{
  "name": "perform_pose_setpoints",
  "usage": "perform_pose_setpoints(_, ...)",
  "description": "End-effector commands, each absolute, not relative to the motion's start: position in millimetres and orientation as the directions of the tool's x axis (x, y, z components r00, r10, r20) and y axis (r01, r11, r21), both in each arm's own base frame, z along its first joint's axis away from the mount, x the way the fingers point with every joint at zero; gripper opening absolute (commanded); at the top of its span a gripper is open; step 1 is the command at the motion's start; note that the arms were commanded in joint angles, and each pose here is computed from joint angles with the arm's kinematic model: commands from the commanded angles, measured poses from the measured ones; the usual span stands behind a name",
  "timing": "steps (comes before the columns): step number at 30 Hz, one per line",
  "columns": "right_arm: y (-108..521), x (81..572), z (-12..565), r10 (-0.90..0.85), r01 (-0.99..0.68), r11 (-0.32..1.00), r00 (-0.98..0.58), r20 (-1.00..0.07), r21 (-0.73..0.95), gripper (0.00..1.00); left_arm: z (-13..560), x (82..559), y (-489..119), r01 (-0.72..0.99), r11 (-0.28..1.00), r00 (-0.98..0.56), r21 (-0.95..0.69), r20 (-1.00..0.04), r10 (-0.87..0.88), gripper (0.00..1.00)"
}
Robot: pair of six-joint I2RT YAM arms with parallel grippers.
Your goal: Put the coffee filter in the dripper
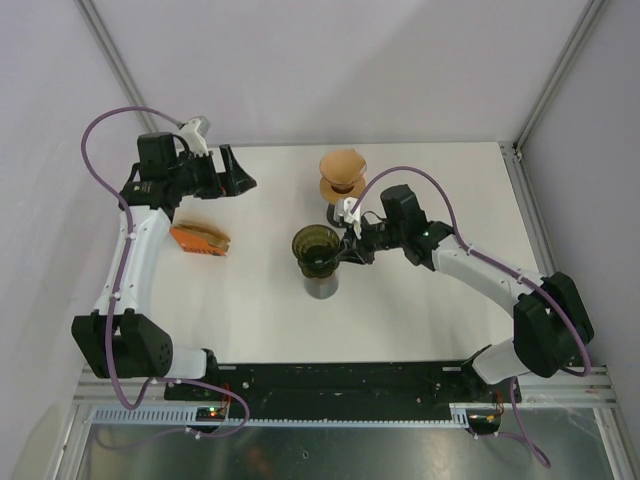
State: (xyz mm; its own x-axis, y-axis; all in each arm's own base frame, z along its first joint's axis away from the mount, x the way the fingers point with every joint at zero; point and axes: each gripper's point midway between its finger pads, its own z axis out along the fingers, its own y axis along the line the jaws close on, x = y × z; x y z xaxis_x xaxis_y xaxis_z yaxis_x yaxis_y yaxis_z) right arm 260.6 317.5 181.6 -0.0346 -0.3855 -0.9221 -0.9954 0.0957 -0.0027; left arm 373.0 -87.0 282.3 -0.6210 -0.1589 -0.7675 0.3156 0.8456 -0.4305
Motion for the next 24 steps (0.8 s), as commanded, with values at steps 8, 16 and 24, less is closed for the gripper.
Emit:
perform_pose_setpoints(8, 306, 261, 174, -0.428, -0.992, 0.122, -0.027, -0.903, -0.028, 0.07, 286, 373, -89, 0.349, 0.834, -0.61, -0.428, -0.779, -0.144, 1.0)
perform_pose_setpoints(16, 304, 261, 175, -0.426, -0.992, 0.126, -0.036, -0.904, -0.02, 0.13, 287, 373, -90, 0.35, 0.831, -0.612, -0.432, -0.777, -0.146, 1.0)
perform_pose_setpoints(24, 300, 264, 174, -0.437, -0.987, 0.161, -0.059, -0.898, -0.014, 0.35, 289, 372, -89, 0.355, 0.834, -0.603, -0.423, -0.785, -0.142, 1.0)
